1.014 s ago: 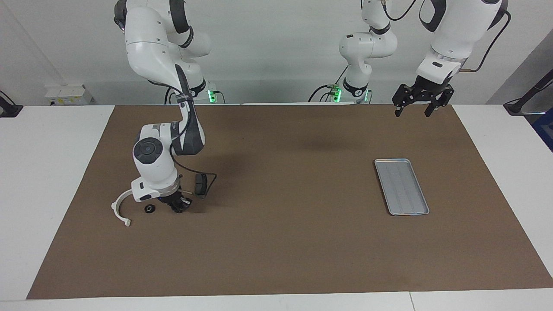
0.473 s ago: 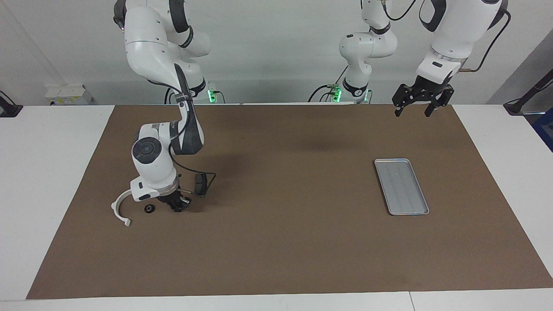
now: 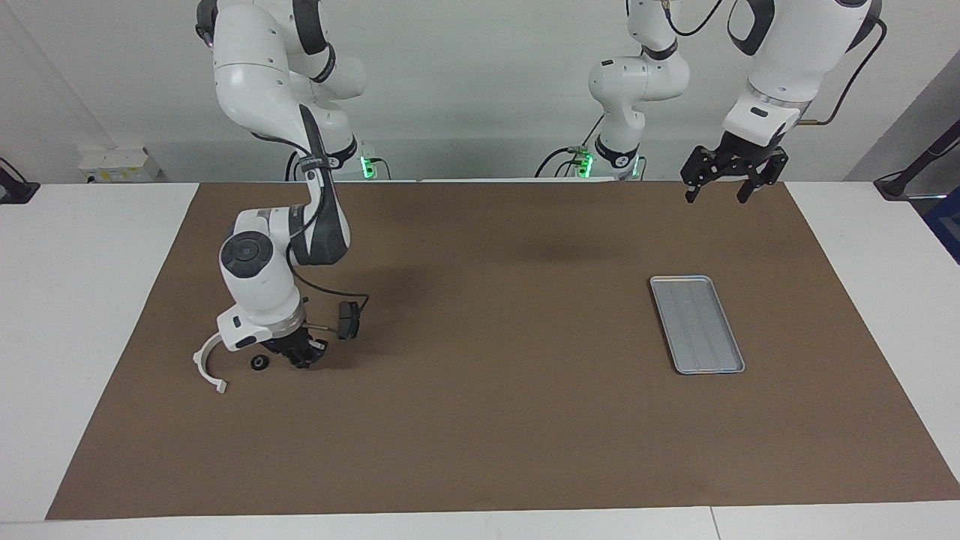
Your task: Pick bearing gear from pile to tray
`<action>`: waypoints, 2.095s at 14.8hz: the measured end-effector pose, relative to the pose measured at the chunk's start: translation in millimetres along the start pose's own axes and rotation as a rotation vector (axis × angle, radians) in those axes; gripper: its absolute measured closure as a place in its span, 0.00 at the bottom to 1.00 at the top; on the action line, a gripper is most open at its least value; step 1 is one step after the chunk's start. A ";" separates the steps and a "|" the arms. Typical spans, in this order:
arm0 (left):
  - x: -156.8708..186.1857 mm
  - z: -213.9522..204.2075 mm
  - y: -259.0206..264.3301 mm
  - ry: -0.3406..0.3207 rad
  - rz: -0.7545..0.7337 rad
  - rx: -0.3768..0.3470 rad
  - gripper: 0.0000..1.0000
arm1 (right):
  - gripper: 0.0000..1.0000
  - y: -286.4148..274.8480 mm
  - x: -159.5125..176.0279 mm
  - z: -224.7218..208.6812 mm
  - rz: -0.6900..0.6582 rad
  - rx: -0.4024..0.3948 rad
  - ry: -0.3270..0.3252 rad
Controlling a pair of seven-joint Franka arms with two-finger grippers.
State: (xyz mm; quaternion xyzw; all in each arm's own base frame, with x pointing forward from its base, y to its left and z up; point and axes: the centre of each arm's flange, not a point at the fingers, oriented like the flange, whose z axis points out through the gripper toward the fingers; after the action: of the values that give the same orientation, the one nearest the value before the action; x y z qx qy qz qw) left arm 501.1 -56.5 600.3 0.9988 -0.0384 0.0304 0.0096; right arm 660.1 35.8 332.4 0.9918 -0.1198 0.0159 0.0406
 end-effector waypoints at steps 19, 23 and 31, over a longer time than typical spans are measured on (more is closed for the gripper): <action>0.6 -0.5 0.0 0.006 0.000 0.000 0.00 | 0.76 -200.0 -185.0 -242.5 0.265 0.094 -0.061; 0.6 -0.5 0.0 0.005 0.000 0.000 0.00 | 0.76 -269.0 -243.0 -197.4 0.322 0.114 -0.060; 0.8 7.6 -2.2 0.006 0.003 0.002 0.00 | 0.76 -313.4 -278.4 -87.0 0.338 0.112 -0.080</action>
State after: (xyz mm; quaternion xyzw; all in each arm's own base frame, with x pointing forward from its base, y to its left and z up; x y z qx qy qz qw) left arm 502.5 -54.5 592.7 0.9986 -0.0398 0.0334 0.0089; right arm 462.7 412.3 383.6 0.9581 -0.2852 -0.0105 -0.0228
